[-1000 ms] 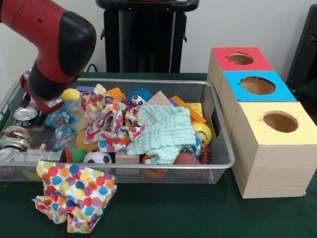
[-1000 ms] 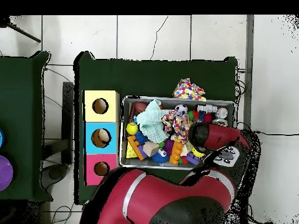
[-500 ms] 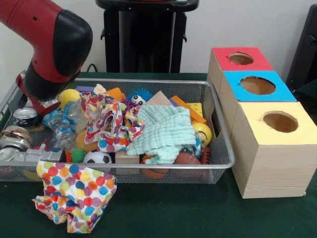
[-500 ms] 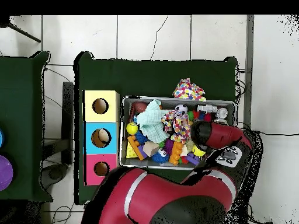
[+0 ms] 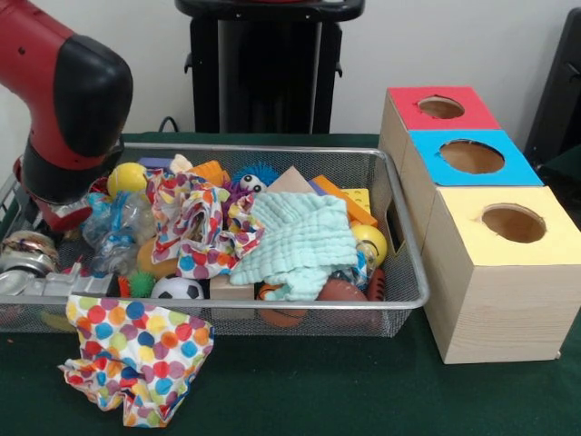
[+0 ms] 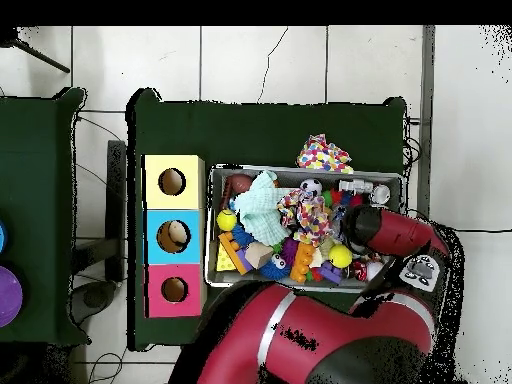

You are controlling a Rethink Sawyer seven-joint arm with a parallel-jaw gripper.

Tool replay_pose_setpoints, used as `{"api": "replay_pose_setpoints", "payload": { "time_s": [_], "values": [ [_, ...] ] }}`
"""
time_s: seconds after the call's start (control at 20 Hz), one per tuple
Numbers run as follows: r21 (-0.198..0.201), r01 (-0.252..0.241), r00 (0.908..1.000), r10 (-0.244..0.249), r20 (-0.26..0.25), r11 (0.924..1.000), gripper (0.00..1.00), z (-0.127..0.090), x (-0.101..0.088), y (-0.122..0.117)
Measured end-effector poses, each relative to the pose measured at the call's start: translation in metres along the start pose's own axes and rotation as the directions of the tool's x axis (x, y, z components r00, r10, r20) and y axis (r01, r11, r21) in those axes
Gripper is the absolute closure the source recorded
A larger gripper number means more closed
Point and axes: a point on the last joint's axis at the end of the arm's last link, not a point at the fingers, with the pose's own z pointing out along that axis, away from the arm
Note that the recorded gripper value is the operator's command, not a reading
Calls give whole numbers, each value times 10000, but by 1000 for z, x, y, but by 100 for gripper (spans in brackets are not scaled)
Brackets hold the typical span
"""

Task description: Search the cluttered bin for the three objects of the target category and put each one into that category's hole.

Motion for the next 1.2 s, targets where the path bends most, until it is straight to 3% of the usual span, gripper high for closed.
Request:
{"api": "replay_pose_setpoints", "payload": {
  "time_s": [0.05,0.1,0.6,0.85,1.0,1.2],
  "values": [
    [-88,-145,9998,144,-96,9999,0,-1,-3,-2],
    [-65,-191,9996,189,-228,9998,100,1,-4,-4],
    [95,-276,9966,283,-772,9996,100,2,-11,-5],
    [-9,-408,9945,406,-967,9992,100,2,-15,-6],
    [-256,-569,9935,540,-998,9981,100,-1,-18,-6],
    [-913,-842,9946,781,-681,9923,100,-16,-30,-1]
  ]
}}
